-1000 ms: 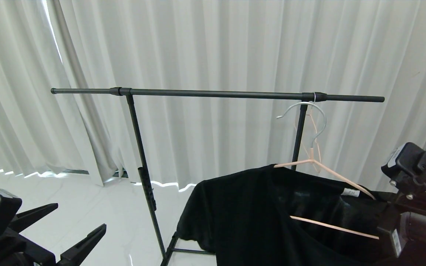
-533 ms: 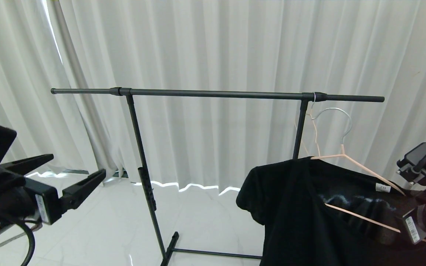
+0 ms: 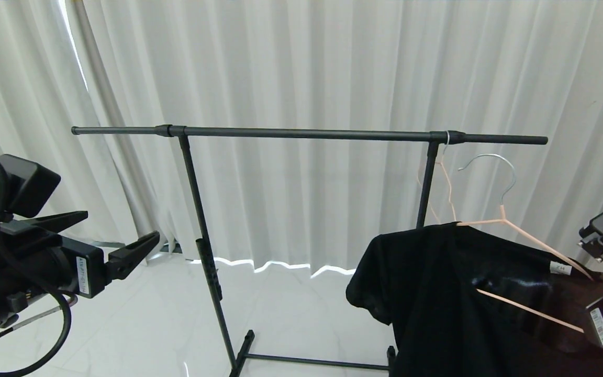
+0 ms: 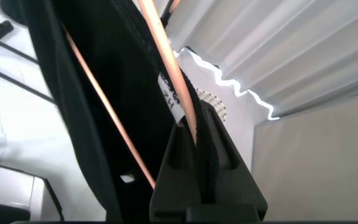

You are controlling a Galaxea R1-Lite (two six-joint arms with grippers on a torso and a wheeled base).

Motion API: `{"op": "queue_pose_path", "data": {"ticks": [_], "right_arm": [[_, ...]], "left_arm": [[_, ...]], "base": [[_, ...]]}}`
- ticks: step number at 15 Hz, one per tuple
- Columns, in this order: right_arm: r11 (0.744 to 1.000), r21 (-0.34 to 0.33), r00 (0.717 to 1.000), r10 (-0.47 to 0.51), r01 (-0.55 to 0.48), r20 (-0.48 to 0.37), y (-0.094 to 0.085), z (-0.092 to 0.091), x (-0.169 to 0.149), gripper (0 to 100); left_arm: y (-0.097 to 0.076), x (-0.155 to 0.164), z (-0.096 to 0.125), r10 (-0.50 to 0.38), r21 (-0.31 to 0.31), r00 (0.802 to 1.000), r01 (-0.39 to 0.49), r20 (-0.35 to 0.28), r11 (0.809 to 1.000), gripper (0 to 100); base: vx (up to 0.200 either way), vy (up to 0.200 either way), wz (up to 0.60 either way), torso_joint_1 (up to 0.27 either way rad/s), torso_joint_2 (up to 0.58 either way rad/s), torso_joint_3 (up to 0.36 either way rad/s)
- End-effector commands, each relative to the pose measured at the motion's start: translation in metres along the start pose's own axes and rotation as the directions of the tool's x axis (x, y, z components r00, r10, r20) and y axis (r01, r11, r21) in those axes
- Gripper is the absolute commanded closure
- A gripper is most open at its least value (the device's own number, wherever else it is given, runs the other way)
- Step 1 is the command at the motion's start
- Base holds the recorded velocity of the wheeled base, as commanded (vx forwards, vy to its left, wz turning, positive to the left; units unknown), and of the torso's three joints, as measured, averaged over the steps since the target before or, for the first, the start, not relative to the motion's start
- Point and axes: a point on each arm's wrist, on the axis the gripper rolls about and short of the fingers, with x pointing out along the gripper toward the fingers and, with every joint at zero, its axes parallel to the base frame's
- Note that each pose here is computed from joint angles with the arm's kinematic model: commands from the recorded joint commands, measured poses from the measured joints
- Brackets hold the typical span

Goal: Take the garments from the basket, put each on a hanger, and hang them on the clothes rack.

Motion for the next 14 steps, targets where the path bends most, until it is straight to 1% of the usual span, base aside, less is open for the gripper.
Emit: {"op": "queue_pose_path", "data": {"ticks": [1,11,14], "right_arm": [[1.0,-0.002,1.0,0.002,-0.002,-0.003,0.0005,-0.0008,0.0004,100],[1.0,-0.006,1.0,0.003,-0.003,-0.019,0.0014,-0.0054,0.0016,100],[1.0,-0.005,1.0,0.001,-0.001,-0.022,0.0011,-0.0055,0.0021,100]], "left_arm": [[-0.0021,0.0009,-0.0023,-0.01,0.003,1.0,0.01,-0.009,1.0,0],[-0.0067,0.0048,-0.0039,-0.039,0.009,0.999,0.04,-0.022,0.999,0],[-0.007,0.0059,-0.0048,-0.041,0.007,0.999,0.041,-0.028,0.999,0]], "base": [[0.0,0.2,0.0,0.012,0.0,-0.002],[0.0,0.2,0.0,0.004,0.0,0.003],[0.0,0.0,0.0,0.0,0.0,0.0]]}}
